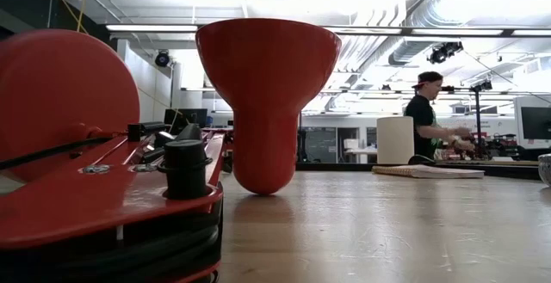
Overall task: Screw lightbulb
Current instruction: Insert the lightbulb into the lamp
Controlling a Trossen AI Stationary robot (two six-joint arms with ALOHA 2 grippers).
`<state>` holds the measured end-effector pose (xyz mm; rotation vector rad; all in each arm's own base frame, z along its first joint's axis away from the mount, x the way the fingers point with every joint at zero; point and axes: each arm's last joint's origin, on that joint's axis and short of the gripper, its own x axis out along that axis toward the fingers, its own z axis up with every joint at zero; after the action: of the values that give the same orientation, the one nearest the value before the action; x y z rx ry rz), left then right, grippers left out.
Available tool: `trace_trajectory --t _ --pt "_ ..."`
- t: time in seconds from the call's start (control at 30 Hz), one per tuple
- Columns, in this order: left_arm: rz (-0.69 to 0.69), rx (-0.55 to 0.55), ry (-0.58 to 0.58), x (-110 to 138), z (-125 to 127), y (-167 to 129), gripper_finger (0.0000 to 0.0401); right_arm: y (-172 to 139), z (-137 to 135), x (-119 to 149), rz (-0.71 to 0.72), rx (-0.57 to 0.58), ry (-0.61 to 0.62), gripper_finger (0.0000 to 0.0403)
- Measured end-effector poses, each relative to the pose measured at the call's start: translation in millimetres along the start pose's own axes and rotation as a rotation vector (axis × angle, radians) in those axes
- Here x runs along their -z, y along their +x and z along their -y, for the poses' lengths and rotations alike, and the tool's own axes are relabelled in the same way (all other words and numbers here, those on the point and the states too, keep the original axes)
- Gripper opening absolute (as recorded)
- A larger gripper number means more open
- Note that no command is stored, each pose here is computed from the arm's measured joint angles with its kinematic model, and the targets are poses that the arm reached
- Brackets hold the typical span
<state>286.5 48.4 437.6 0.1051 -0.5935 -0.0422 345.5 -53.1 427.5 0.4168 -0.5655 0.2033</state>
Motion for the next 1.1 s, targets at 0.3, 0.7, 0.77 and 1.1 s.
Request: trace_trajectory --t 0.3,0.7,0.77,1.1 --pt "-0.002 -0.022 0.008 0.9 -0.4 0.1 0.0222 0.0 0.0 -0.5 0.009 -0.002 -0.025 0.0166" --pt "-0.019 -0.055 0.028 -10.4 -10.0 -7.8 0.0191 -4.2 3.7 -10.0 -0.025 -0.011 -0.022 0.0226" --pt "-0.021 -0.065 0.032 -18.2 -12.8 -12.1 0.0191 -6.8 4.6 -15.4 -0.049 -0.006 -0.033 0.0227" --pt "-0.401 -0.113 -0.006 -24.2 -13.4 -43.4 0.0191 -31.4 -3.6 -35.7 -0.322 0.125 -0.214 0.0228"
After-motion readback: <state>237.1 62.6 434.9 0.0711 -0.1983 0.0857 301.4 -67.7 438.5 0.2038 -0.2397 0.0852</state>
